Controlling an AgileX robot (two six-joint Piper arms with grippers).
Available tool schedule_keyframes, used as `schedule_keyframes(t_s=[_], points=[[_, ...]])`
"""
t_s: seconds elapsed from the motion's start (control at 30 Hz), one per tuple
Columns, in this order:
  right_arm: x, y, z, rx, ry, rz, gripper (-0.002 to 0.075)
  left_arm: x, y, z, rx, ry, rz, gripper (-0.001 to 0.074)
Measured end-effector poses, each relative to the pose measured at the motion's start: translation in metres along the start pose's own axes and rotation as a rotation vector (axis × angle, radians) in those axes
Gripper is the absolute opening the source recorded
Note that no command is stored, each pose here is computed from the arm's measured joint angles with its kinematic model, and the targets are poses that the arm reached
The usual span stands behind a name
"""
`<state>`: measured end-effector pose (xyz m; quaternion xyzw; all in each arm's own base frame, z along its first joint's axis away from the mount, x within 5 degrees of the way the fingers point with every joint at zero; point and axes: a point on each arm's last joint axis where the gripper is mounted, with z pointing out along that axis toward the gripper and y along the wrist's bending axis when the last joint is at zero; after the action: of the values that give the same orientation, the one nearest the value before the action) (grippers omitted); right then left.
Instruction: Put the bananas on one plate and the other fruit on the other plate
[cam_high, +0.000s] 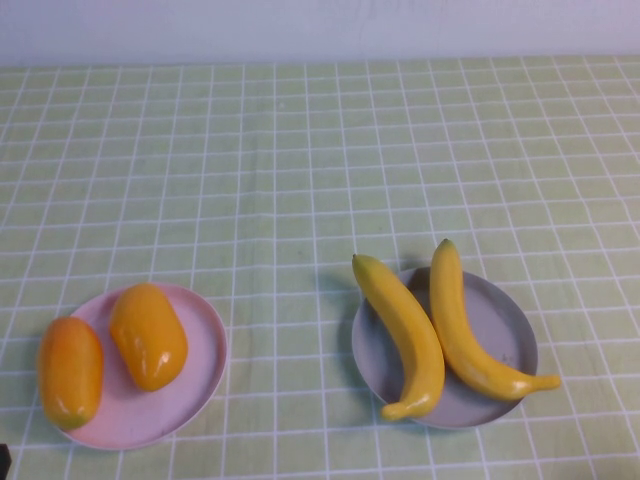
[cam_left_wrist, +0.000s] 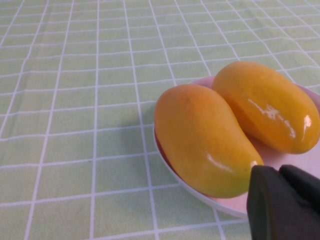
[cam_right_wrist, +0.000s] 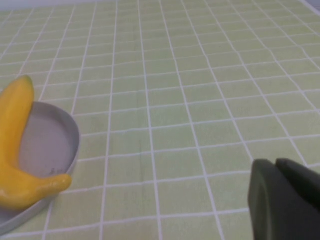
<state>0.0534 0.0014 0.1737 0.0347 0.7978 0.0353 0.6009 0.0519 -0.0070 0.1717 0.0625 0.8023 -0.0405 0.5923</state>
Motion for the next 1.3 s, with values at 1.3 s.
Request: schedule_keyframes(t_s=[1.3], points=[[0.0017, -0.0002, 0.0000, 0.002, 0.019, -0.004, -0.0015, 0.0000, 0.0000, 0.0000, 0.000, 0.000, 0.000, -0.0004]])
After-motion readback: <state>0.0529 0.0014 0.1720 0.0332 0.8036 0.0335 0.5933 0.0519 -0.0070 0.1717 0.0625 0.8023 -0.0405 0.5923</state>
